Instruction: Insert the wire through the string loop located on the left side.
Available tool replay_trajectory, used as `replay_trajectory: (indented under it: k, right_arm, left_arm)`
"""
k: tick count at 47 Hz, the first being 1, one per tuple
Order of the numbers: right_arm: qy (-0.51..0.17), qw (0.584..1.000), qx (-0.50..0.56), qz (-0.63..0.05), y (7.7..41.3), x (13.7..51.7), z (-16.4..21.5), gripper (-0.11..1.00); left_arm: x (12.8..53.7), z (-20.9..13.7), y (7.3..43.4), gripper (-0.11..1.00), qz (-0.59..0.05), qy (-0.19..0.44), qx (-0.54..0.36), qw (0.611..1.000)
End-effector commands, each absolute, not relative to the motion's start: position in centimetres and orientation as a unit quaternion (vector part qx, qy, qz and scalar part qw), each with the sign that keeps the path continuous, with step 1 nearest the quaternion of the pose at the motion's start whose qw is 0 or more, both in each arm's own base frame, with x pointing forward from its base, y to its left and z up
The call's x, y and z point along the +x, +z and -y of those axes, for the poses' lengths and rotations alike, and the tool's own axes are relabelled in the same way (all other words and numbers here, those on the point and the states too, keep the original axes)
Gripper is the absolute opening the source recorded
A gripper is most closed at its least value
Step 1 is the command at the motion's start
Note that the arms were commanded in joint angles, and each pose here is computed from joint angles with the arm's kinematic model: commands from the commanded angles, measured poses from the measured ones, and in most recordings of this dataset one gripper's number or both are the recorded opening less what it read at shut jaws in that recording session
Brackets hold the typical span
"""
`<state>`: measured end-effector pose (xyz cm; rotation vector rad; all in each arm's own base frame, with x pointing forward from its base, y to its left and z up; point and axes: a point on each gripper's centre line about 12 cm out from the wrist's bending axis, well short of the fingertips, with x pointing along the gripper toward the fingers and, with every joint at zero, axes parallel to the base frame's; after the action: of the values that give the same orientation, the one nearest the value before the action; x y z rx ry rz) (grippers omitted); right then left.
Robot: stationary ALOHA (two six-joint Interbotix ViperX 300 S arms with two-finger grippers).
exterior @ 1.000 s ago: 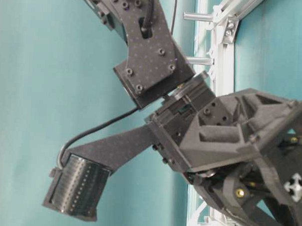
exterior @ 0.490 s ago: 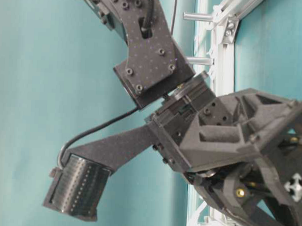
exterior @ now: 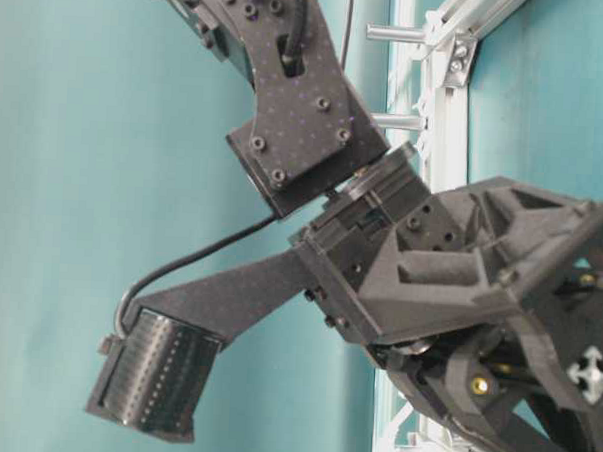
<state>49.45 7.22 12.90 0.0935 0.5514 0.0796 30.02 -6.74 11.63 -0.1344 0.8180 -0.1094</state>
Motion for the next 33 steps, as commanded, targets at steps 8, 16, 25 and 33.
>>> replay_trajectory:
  k: [8, 16, 25, 33]
  right_arm:
    - [0.042, 0.965, 0.046, -0.254, 14.42, 49.85, -7.36, 0.10]
    - [0.042, 0.965, 0.046, -0.253, 14.44, 49.86, -7.36, 0.10]
    - [0.041, 0.967, 0.047, -0.245, 14.60, 49.95, -7.34, 0.10]
    - [0.040, 0.971, 0.046, -0.229, 14.95, 50.13, -7.29, 0.10]
  left_arm:
    - [30.61, 6.96, 12.43, 0.81, -0.383, -0.057, -0.066, 0.920]
    - [30.48, 6.95, 12.26, 0.59, -0.390, -0.056, -0.067, 0.917]
    - [30.12, 6.89, 11.95, 0.21, -0.406, -0.054, -0.064, 0.910]
    - [30.14, 6.89, 11.97, 0.21, -0.406, -0.054, -0.064, 0.910]
